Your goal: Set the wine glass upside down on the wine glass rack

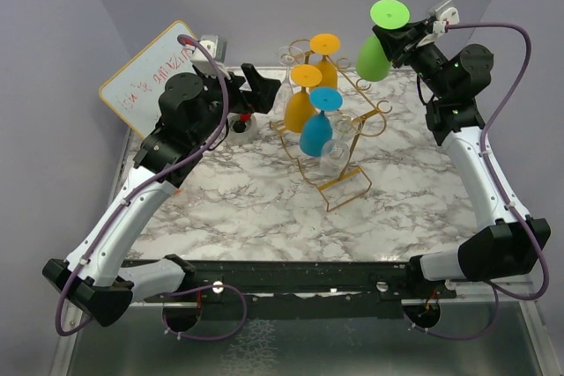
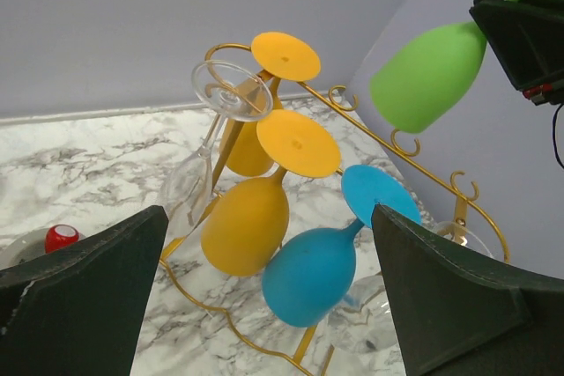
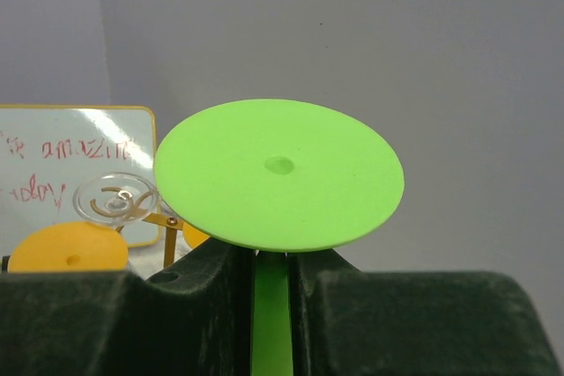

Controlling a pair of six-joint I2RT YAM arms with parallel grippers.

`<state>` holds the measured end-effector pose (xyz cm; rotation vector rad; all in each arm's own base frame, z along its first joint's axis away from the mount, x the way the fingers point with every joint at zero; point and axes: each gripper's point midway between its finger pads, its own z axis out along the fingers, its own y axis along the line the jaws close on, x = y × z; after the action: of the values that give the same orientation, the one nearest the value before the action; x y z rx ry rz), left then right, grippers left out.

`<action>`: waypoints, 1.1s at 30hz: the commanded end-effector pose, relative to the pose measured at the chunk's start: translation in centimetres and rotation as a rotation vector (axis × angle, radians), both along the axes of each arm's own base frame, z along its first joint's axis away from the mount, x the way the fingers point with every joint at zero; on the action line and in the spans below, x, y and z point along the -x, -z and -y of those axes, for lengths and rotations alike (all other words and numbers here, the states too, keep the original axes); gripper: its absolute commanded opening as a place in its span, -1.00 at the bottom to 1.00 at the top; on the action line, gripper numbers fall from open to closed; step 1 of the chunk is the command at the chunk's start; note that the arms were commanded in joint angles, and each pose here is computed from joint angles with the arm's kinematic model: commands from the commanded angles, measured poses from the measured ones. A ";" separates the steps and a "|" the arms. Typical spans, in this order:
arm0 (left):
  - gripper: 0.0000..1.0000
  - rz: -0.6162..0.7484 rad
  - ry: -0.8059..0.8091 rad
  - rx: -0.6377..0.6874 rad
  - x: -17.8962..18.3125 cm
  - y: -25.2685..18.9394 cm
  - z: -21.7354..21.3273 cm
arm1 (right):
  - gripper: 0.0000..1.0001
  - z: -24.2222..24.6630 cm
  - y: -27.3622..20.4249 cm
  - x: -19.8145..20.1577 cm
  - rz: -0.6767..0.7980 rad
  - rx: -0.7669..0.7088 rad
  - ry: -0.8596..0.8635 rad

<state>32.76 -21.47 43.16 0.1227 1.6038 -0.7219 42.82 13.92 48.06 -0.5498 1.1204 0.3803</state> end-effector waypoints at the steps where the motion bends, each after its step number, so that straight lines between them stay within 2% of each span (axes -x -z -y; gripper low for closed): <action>1: 0.98 -0.041 -0.023 -0.035 0.1 2.0 -0.8 | -0.99 -0.9 4.4 -0.8 -0.112 0.077 -0.074; 18: 0.98 -0.085 -0.012 -0.029 0.2 4.1 -0.5 | -0.98 -1.8 1.6 2.8 -0.093 0.008 -0.171; 33: 0.98 -0.077 -0.041 -0.038 0.7 4.2 -1.4 | -0.99 0.6 0.0 1.5 -0.038 -0.049 -0.002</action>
<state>32.38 -20.99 38.77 0.1098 1.6982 -0.6994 40.90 14.68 48.22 -0.5631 1.1293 0.4777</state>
